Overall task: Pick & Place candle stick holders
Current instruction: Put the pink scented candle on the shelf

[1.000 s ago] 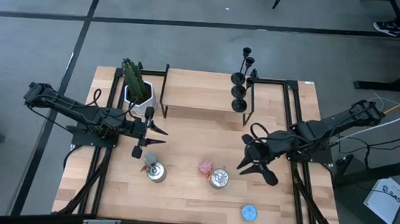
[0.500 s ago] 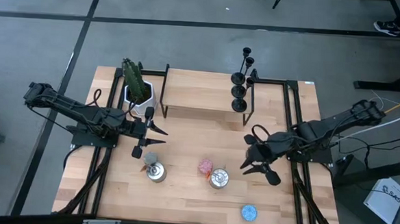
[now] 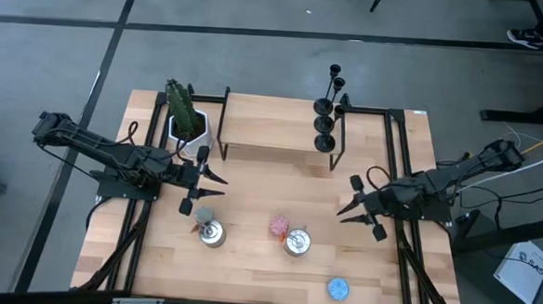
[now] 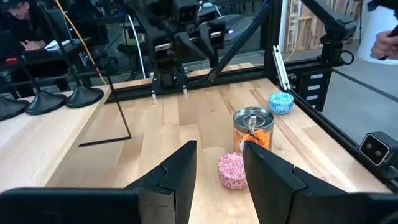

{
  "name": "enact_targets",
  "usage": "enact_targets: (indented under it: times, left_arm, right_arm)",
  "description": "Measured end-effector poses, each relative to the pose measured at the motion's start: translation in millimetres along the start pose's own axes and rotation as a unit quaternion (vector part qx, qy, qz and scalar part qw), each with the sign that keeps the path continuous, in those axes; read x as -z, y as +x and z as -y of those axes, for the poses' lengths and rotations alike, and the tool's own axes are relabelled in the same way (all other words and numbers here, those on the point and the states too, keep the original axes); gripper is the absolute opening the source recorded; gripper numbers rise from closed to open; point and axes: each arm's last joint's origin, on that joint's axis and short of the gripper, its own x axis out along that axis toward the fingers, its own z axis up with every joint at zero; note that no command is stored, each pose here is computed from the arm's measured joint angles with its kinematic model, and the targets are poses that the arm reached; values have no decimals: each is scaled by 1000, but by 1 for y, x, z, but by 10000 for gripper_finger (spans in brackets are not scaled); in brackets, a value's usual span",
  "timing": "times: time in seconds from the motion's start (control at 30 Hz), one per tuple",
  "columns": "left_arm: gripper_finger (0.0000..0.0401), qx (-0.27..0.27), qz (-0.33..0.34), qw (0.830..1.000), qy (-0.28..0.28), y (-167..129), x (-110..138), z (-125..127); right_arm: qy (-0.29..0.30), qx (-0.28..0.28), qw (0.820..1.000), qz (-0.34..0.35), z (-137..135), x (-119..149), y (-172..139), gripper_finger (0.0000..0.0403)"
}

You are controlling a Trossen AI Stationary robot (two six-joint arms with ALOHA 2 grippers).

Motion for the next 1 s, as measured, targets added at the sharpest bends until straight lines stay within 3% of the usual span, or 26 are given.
enact_targets:
  times: [0.3, 0.57, 0.73, 1.0]
  left_arm:
    - [127, 0, 0, 1000, 0, 0, 0, 0]
    - [127, 0, 0, 1000, 0, 0, 0, 0]
    - [127, 0, 0, 1000, 0, 0, 0, 0]
    - [127, 0, 0, 1000, 0, 0, 0, 0]
  right_arm:
    - [-38, 16, 998, 54, 2, 23, -22, 100]
    - [-80, 21, 992, 91, 2, 47, -23, 100]
    - [-109, 36, 988, 107, 3, 44, -25, 100]
    - [-110, 74, 985, 108, 12, 44, -30, 100]
